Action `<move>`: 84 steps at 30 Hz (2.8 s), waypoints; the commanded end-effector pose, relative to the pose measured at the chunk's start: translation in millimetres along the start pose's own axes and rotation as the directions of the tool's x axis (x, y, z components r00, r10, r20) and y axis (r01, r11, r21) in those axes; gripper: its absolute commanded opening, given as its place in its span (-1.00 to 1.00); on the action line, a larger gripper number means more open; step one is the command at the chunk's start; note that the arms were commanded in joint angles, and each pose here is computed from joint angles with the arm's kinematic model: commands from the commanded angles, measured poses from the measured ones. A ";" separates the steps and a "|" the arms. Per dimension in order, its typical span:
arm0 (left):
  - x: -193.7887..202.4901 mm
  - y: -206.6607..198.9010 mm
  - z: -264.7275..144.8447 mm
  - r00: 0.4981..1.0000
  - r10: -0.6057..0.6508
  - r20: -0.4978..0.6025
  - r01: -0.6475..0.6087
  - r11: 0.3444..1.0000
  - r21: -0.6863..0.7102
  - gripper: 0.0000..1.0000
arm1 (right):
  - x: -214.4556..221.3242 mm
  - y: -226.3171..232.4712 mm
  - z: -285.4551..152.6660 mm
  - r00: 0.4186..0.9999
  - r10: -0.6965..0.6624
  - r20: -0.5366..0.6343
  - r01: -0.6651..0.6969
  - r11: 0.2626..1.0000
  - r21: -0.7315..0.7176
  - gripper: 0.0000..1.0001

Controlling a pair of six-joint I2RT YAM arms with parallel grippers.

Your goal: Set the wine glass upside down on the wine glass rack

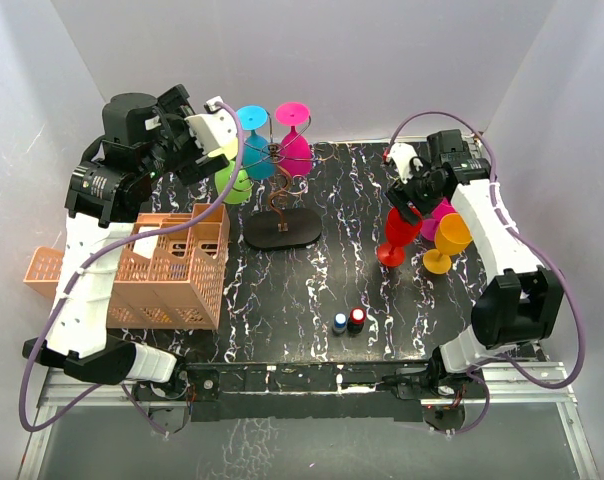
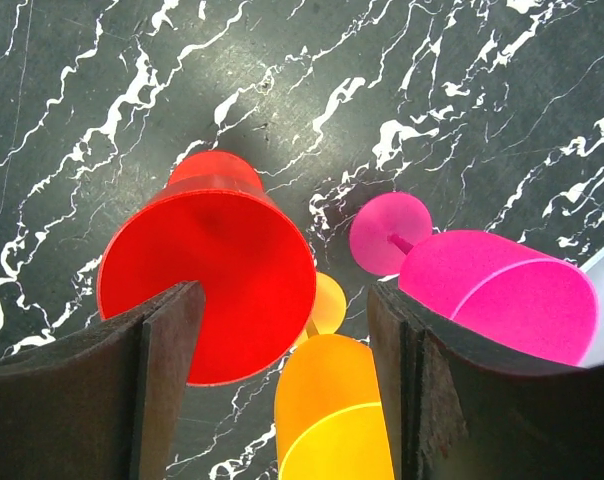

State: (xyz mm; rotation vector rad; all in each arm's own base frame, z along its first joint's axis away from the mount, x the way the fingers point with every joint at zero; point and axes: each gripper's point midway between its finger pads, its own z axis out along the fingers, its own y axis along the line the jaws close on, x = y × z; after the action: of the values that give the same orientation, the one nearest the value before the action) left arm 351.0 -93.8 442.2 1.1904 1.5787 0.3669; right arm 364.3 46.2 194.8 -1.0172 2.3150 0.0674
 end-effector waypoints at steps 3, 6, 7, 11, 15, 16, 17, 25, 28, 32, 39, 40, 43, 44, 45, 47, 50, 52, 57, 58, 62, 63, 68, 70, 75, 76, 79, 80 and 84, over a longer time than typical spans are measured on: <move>-8.0 14.5 -11.6 0.999 -0.020 0.034 0.022 0.998 -0.062 0.94 | -12.9 -10.4 4.1 1.000 0.023 0.022 -0.023 0.999 0.028 0.26; -8.2 13.5 -10.9 0.999 -0.020 0.035 0.022 0.998 -0.056 0.94 | -10.8 -12.0 10.0 0.999 0.038 0.002 -0.038 0.999 0.023 0.09; -8.4 12.9 -10.8 0.999 -0.020 0.036 0.022 0.998 -0.054 0.94 | -10.9 -12.4 11.5 0.999 0.041 -0.003 -0.041 0.999 0.020 0.04; -7.9 11.9 -10.5 0.999 -0.021 0.036 0.022 0.999 -0.050 0.94 | -10.6 -12.9 16.5 0.998 0.054 -0.021 -0.054 0.999 0.007 -0.25; -7.4 10.8 -9.8 0.999 -0.020 0.034 0.022 0.999 -0.046 0.94 | -9.2 -11.2 20.7 0.998 0.057 -0.033 -0.058 0.998 -0.009 -0.50; -7.4 11.5 -10.0 0.999 -0.022 0.034 0.024 0.999 -0.049 0.94 | -8.8 -11.2 21.0 0.998 0.057 -0.035 -0.057 0.998 -0.009 -0.57; -7.9 12.1 -10.2 0.999 -0.025 0.035 0.027 0.998 -0.052 0.94 | -8.9 -11.3 21.0 0.998 0.058 -0.036 -0.058 0.998 -0.009 -0.64; -14.5 33.2 -11.5 0.989 -0.130 0.069 0.140 0.978 -0.156 0.94 | -42.8 -13.9 -3.3 0.996 0.043 0.075 -0.041 0.999 -0.021 -0.85; -22.4 46.5 -13.4 0.958 -0.252 0.134 0.276 0.937 -0.213 0.94 | -63.7 -24.3 -22.5 0.990 0.017 0.140 -0.020 1.000 0.022 -0.85; -37.0 41.9 -10.5 0.902 -0.371 0.223 0.407 0.901 -0.147 0.94 | -93.8 -48.6 -53.0 0.968 -0.026 0.248 -0.007 0.992 0.129 -0.85; -53.9 38.7 0.3 0.822 -0.490 0.292 0.525 0.849 -0.054 0.94 | -152.7 -86.9 -125.7 0.866 -0.077 0.494 -0.109 0.935 0.337 -0.85; -57.2 40.1 -0.5 0.813 -0.498 0.302 0.534 0.844 -0.044 0.94 | -157.4 -94.1 -136.1 0.851 -0.072 0.520 -0.149 0.917 0.370 -0.85; -65.9 41.5 -0.3 0.788 -0.521 0.327 0.555 0.832 -0.012 0.94 | -169.2 -110.0 -165.2 0.797 -0.045 0.602 -0.273 0.863 0.425 -0.85; -67.1 41.9 1.3 0.780 -0.531 0.332 0.565 0.825 -0.008 0.94 | -172.1 -113.1 -172.3 0.780 -0.038 0.625 -0.304 0.849 0.431 -0.85; -67.4 41.2 4.2 0.774 -0.538 0.333 0.571 0.821 -0.002 0.94 | -174.6 -114.6 -177.4 0.765 -0.031 0.644 -0.327 0.842 0.429 -0.85; -69.8 36.4 8.2 0.768 -0.547 0.334 0.572 0.820 0.027 0.94 | -180.8 -115.8 -189.9 0.721 -0.011 0.693 -0.383 0.827 0.411 -0.85; -76.1 26.7 14.6 0.750 -0.568 0.339 0.575 0.813 0.091 0.94 | -189.6 -114.5 -207.6 0.633 0.047 0.773 -0.480 0.807 0.344 -0.85; -80.9 17.7 20.1 0.735 -0.588 0.337 0.575 0.804 0.148 0.94 | -194.7 -113.1 -218.9 0.580 0.081 0.811 -0.527 0.796 0.298 -0.85; -92.3 1.9 29.4 0.682 -0.654 0.327 0.599 0.756 0.264 0.94 | -208.9 -112.5 -242.5 0.461 0.130 0.878 -0.600 0.775 0.201 -0.85; -92.9 1.0 31.7 0.672 -0.667 0.323 0.609 0.745 0.273 0.94 | -211.9 -112.5 -245.8 0.440 0.139 0.887 -0.609 0.772 0.181 -0.85; -101.2 -0.7 38.0 0.609 -0.728 0.315 0.651 0.686 0.324 0.94 | -229.2 -102.2 -256.2 0.364 0.195 0.911 -0.598 0.799 0.068 -0.85; -104.6 -2.8 40.3 0.590 -0.746 0.309 0.659 0.666 0.349 0.94 | -234.8 -95.8 -257.4 0.354 0.213 0.911 -0.576 0.817 0.033 -0.85; -120.9 -10.1 52.6 0.489 -0.829 0.273 0.689 0.559 0.461 0.79 | -264.7 -45.4 -257.4 0.364 0.274 0.890 -0.325 0.933 -0.154 -0.85; -124.5 -9.1 58.3 0.461 -0.848 0.262 0.701 0.529 0.478 0.76 | -269.0 -35.1 -256.0 0.361 0.306 0.881 -0.290 0.935 -0.206 -0.85; -141.0 -13.4 62.0 0.393 -0.890 0.231 0.697 0.452 0.558 0.75 | -270.0 -18.6 -245.1 0.391 0.326 0.861 -0.236 0.939 -0.249 -0.85; -143.7 -14.7 63.1 0.381 -0.897 0.224 0.697 0.438 0.568 0.75 | -270.0 -14.3 -244.0 0.396 0.327 0.858 -0.218 0.941 -0.258 -0.85; -150.5 -16.3 69.1 0.342 -0.917 0.204 0.704 0.394 0.591 0.78 | -269.3 -1.5 -240.0 0.414 0.333 0.847 -0.168 0.943 -0.289 -0.85; -151.8 -16.6 71.3 0.327 -0.924 0.196 0.709 0.377 0.596 0.78 | -268.9 1.1 -239.6 0.417 0.333 0.846 -0.157 0.943 -0.294 -0.85; -157.4 -17.3 77.3 0.295 -0.938 0.180 0.716 0.342 0.609 0.76 | -267.2 7.8 -236.4 0.429 0.336 0.838 -0.131 0.942 -0.310 -0.85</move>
State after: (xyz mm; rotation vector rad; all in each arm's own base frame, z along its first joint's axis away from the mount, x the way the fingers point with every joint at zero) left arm 407.8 -248.3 454.6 0.4550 1.6706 -0.9494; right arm 396.0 151.9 510.9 -0.4165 1.5134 0.7508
